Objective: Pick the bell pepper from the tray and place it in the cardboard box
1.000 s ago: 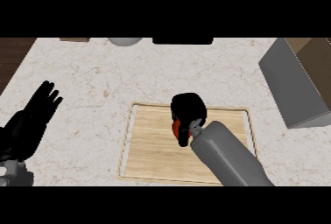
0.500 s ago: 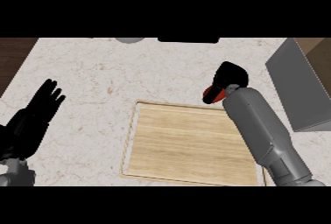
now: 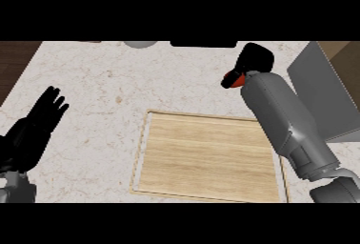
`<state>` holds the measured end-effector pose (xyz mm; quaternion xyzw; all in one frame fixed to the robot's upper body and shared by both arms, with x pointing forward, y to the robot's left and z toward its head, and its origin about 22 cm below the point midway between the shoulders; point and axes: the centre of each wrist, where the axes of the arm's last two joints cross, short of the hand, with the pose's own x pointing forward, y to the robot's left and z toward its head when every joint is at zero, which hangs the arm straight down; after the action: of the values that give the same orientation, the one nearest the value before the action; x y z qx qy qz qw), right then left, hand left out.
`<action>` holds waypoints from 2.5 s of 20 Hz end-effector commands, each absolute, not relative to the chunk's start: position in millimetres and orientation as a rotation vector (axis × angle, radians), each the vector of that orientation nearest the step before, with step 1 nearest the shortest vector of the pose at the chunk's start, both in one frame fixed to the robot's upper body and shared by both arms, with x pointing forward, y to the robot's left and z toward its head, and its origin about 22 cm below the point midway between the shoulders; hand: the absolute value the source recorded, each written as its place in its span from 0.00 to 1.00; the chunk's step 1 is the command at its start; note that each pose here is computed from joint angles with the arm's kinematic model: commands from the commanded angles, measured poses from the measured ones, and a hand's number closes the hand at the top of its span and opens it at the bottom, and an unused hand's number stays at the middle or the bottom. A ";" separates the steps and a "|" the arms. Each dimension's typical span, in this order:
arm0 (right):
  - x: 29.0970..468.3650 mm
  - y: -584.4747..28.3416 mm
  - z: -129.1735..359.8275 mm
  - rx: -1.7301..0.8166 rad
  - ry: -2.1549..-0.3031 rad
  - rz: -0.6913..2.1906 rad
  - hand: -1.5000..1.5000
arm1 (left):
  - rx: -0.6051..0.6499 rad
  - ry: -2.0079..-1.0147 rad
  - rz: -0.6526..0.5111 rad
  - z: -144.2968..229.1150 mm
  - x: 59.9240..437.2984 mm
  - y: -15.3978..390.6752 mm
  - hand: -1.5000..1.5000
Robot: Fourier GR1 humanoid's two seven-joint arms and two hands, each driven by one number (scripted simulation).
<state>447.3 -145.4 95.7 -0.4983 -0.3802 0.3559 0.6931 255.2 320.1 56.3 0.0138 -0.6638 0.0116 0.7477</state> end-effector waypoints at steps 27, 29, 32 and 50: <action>451.4 -232.0 244.1 -1.601 -0.894 0.376 1.00 | 0.057 -1.459 0.037 57.7 249.4 320.0 0.50; 447.2 -242.5 242.9 -1.622 -0.928 0.368 1.00 | 0.041 -1.429 0.060 54.0 245.8 313.4 0.50; 444.5 -274.9 220.2 -1.611 -0.937 0.388 1.00 | 0.054 -1.435 0.032 43.1 231.0 324.4 0.50; 425.5 -348.2 98.6 -1.274 -0.758 0.311 0.00 | 0.054 -1.447 0.039 61.8 250.3 316.4 0.50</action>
<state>433.2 -334.1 123.2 -0.6023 -0.3586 0.1331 0.7007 245.9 319.2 56.8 0.0216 -0.6617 0.0192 0.7492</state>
